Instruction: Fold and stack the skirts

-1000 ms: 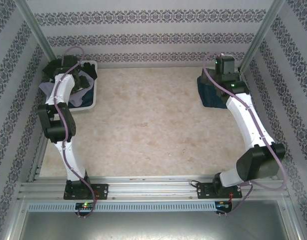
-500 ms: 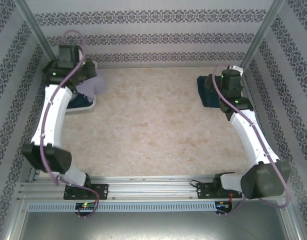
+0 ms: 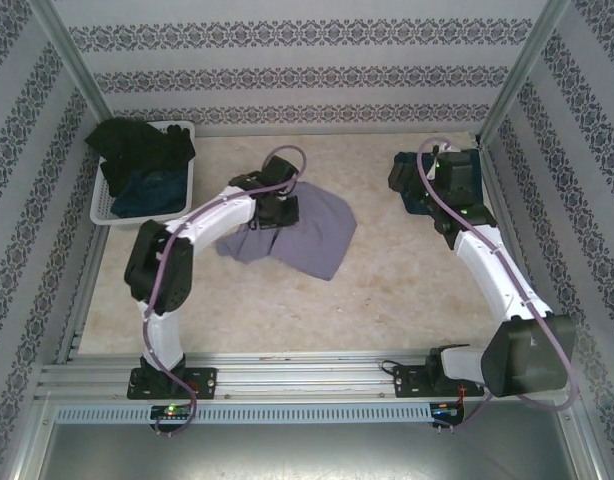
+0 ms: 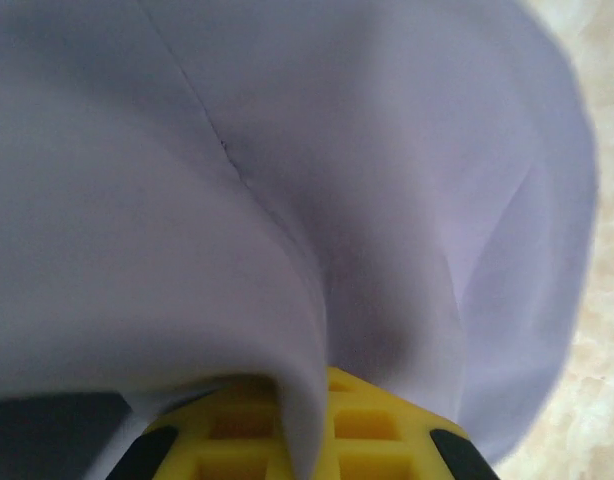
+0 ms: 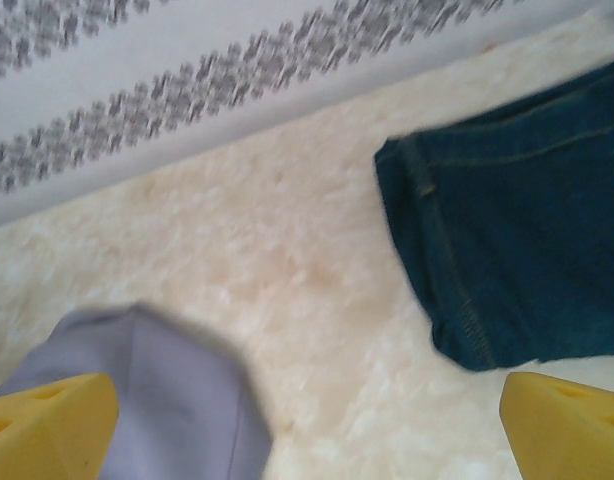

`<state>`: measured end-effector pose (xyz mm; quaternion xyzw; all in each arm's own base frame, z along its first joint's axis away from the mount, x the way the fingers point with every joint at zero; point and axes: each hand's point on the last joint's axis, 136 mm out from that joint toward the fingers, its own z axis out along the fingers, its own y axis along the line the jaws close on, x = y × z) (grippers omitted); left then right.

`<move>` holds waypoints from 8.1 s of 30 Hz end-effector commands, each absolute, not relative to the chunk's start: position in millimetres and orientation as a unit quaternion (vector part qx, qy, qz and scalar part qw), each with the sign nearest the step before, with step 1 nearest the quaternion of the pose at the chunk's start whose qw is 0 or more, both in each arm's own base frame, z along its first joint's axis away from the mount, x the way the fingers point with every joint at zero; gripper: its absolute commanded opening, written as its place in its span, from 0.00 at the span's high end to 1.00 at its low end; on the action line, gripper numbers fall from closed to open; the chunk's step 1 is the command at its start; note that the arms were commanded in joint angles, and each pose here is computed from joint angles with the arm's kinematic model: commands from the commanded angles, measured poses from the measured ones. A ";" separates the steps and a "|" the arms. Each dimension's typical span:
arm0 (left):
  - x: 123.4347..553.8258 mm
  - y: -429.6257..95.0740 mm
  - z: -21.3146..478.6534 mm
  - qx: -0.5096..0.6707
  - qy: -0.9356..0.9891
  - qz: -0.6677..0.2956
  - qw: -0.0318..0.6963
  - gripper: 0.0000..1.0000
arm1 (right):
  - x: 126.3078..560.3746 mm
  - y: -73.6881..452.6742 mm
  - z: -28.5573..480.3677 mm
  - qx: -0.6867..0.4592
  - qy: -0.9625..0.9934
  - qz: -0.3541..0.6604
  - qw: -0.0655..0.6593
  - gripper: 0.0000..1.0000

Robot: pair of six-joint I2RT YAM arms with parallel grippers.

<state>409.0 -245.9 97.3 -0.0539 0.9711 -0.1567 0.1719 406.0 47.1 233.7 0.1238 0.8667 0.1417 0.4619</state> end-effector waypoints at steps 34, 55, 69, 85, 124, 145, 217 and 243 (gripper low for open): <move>375.8 -99.6 84.4 -0.184 0.965 -0.086 0.167 0.00 | 276.0 222.8 43.3 0.145 0.942 0.302 0.034 0.44; 339.1 -80.9 60.0 -0.318 0.926 -0.124 0.160 0.04 | 453.7 119.5 104.9 0.045 0.974 0.095 0.201 0.26; 367.0 -112.4 75.1 -0.177 0.927 -0.217 0.251 0.13 | 393.7 112.4 152.4 0.099 0.938 0.155 0.293 0.02; 345.1 -85.2 44.7 -0.313 0.909 -0.211 0.178 0.38 | 375.1 234.3 97.8 -0.141 0.951 0.146 0.234 0.22; 373.7 -135.0 62.3 -0.374 0.866 -0.295 0.150 1.00 | 407.9 237.7 76.4 -0.168 0.953 0.071 0.243 0.95; 382.5 -78.4 99.3 -0.248 0.941 -0.100 0.208 1.00 | 521.3 149.0 91.3 -0.063 0.946 0.254 0.190 0.95; 378.5 -95.3 94.8 -0.211 0.955 -0.122 0.171 1.00 | 366.6 186.6 20.3 0.140 0.974 0.155 0.089 0.55; 370.9 -63.1 144.0 -0.196 0.951 -0.048 0.232 1.00 | 386.4 167.3 120.5 0.079 0.959 0.143 0.230 1.00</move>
